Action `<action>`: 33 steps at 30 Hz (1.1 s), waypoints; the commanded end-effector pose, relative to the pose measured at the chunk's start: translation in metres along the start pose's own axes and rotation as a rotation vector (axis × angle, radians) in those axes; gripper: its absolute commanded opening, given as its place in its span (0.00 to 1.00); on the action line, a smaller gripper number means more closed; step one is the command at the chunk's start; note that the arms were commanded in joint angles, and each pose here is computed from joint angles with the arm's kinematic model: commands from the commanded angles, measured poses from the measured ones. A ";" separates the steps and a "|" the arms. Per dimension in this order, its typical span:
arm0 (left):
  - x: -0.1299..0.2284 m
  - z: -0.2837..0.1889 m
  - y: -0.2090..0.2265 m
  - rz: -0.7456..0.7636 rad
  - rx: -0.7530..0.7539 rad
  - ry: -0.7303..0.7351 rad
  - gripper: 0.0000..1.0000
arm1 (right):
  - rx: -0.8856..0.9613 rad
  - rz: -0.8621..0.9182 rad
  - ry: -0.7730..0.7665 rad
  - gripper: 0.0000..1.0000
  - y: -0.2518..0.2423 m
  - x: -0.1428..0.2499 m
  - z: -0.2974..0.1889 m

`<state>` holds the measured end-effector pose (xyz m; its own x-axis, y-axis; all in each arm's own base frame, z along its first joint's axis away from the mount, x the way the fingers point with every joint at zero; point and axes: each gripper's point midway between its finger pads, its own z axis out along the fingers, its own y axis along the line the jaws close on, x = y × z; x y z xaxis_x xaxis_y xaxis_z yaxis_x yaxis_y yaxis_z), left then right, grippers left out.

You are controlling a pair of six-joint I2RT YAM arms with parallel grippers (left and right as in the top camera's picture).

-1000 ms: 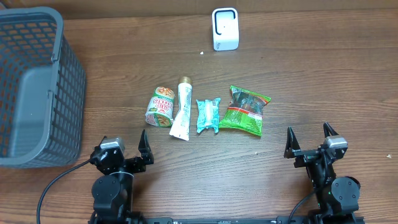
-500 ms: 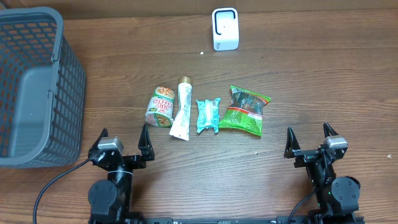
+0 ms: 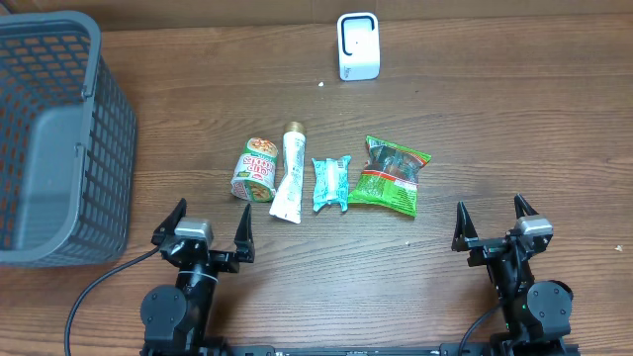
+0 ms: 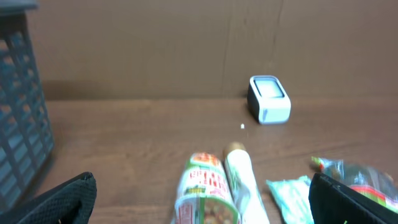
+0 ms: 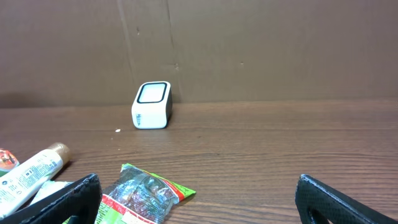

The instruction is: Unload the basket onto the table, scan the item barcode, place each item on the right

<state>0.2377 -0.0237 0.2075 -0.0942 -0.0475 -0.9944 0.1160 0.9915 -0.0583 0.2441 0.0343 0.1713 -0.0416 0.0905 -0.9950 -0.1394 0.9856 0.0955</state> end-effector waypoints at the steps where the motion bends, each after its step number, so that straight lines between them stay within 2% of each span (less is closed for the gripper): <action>1: 0.002 -0.002 -0.003 0.020 0.016 0.017 1.00 | 0.010 -0.004 -0.009 1.00 -0.002 0.001 0.000; 4: 0.019 -0.003 -0.004 0.014 0.023 0.085 1.00 | 0.010 -0.004 -0.009 1.00 -0.002 0.001 0.000; 9: 0.032 -0.005 0.006 0.011 -0.032 0.139 1.00 | 0.010 -0.004 -0.009 1.00 -0.002 0.001 0.000; 10: 0.032 -0.005 0.014 -0.006 -0.081 0.138 1.00 | 0.010 -0.004 -0.008 1.00 -0.002 0.001 0.000; 11: 0.032 -0.006 0.021 -0.034 -0.122 0.134 1.00 | 0.010 -0.004 -0.009 1.00 -0.002 0.001 0.000; 14: 0.029 -0.012 0.051 -0.253 -0.315 0.087 1.00 | 0.010 -0.004 -0.009 1.00 -0.002 0.001 0.000; 16: 0.029 -0.014 0.056 -0.310 -0.345 0.072 1.00 | -0.013 0.000 -0.012 1.00 0.002 0.000 0.000; 18: 0.029 -0.014 0.057 -0.282 -0.349 0.075 1.00 | -0.028 0.000 -0.003 1.00 0.005 0.002 0.000; 23: 0.017 -0.008 0.062 -0.101 -0.361 0.079 1.00 | -0.062 0.002 -0.050 1.00 0.011 -0.010 -0.001; 27: 0.006 -0.005 0.081 -0.108 -0.438 0.100 1.00 | -0.070 0.017 -0.047 1.00 0.012 -0.010 -0.001; 33: 0.021 -0.009 0.130 -0.191 -0.638 0.214 1.00 | -0.131 0.031 -0.040 1.00 0.023 -0.009 -0.002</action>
<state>0.2440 0.0826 0.1758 -0.2620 -0.2290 -0.9375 -0.4325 0.8963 -0.0981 0.2414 0.0489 0.1838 -0.0043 0.1156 -0.9933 -0.2284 0.9669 0.1135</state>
